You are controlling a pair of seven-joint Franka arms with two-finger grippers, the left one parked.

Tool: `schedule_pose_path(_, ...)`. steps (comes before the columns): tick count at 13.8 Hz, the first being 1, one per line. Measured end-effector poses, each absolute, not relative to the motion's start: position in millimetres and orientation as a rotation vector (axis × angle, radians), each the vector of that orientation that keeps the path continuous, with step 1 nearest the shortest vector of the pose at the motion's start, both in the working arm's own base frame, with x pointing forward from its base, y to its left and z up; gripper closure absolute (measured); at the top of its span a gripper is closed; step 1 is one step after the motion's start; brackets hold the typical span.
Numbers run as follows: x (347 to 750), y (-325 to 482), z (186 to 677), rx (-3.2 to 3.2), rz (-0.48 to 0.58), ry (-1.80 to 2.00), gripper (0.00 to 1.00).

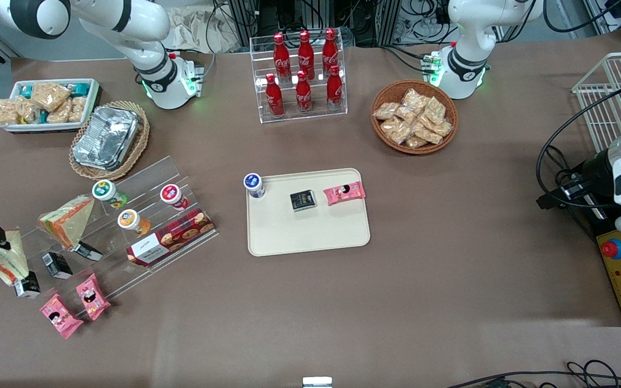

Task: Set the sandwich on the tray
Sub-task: 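Lower the right gripper and grasp the upright wrapped sandwich, then lift the sandwich and carry it with the right gripper to the cream tray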

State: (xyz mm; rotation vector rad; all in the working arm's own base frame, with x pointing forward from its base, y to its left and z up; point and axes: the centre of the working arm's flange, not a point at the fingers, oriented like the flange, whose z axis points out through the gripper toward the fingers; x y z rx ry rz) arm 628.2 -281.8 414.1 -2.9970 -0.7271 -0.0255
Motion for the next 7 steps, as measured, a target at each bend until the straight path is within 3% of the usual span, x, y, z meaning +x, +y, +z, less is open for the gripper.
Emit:
schedule_pose_path(2,632,-264,452,-2.963,-0.017,-0.771,0.78)
schedule_pose_path(7,647,-126,548,-2.935,-0.081,-0.84,0.78)
